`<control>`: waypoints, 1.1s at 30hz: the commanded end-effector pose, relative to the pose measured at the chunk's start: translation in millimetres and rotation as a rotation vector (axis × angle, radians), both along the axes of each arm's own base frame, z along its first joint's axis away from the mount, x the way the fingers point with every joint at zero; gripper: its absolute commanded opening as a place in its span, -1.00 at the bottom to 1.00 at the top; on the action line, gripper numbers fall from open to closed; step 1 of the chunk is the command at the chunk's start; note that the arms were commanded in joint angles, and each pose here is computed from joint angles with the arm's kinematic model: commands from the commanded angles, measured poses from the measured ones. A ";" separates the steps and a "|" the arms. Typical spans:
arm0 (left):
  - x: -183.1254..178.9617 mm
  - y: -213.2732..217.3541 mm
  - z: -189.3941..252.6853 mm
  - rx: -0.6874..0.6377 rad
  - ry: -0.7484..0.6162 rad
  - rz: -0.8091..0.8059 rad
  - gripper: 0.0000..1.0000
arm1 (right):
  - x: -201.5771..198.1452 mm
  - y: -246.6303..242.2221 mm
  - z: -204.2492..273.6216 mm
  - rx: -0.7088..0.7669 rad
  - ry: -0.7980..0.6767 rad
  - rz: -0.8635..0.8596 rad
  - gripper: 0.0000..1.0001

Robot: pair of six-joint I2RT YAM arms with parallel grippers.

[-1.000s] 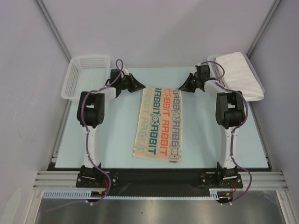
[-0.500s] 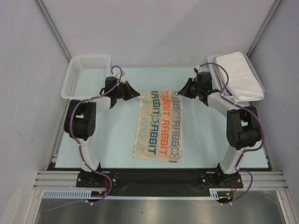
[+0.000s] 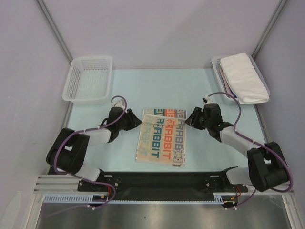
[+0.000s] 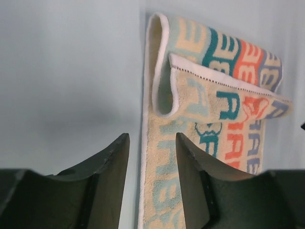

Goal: Fold and stack the towels
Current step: Fold the towel

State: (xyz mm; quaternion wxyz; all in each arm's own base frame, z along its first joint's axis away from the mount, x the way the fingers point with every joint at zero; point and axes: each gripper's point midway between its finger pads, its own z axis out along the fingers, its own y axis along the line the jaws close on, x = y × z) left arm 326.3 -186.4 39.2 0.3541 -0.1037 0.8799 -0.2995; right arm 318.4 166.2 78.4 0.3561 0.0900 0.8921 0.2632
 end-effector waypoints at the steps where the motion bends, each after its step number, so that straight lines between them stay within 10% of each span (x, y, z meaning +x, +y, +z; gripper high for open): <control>1: 27.1 16.4 50.5 0.009 -0.130 0.132 -0.04 | 8.4 -10.6 36.4 0.011 -0.123 -0.052 -0.08; 18: 86.0 -65.1 51.8 0.113 0.052 -0.138 -0.27 | 65.6 3.5 19.8 -0.125 0.024 -0.111 -0.48; 33: 90.2 -84.8 -1.5 0.186 0.201 -0.221 -0.22 | 108.1 131.9 -6.7 -0.069 0.046 0.093 -0.58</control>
